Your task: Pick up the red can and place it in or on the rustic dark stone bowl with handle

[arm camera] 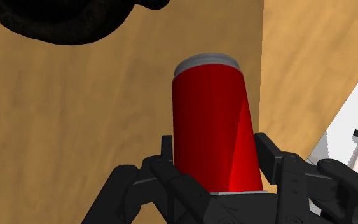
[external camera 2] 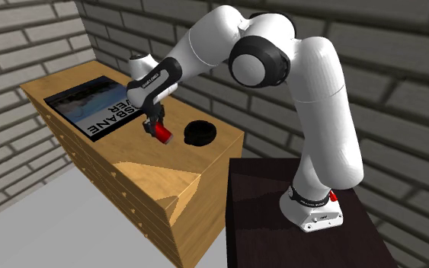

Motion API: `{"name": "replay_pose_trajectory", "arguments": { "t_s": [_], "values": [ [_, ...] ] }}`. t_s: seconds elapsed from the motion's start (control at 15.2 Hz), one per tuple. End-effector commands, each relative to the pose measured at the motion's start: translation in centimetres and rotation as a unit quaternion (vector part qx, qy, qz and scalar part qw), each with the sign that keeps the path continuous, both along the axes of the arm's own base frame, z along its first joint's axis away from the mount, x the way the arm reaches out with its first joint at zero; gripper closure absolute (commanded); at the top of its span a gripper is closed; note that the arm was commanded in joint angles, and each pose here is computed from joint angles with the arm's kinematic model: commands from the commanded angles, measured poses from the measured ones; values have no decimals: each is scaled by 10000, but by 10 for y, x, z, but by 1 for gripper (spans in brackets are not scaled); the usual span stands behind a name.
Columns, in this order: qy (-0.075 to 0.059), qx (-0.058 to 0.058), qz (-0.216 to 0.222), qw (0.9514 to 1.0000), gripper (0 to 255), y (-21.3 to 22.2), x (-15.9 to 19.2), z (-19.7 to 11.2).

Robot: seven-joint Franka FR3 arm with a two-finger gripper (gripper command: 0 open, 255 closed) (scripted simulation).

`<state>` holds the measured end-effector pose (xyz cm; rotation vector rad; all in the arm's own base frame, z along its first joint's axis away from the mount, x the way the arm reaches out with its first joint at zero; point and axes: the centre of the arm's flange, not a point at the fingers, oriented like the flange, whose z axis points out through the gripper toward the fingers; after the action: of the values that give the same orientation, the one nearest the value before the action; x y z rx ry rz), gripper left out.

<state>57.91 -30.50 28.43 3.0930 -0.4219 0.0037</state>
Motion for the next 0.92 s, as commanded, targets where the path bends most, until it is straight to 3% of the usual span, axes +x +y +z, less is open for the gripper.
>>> {"name": "replay_pose_trajectory", "arguments": {
  "t_s": [0.0, 0.46, 0.86],
  "values": [
    [0, 0, 0, 10000, 255, 0, 0, 11],
    [0, 0, 0, 10000, 255, 0, 0, 47],
    [0, 0, 0, 10000, 255, -35, -70, 49]
  ]
}}
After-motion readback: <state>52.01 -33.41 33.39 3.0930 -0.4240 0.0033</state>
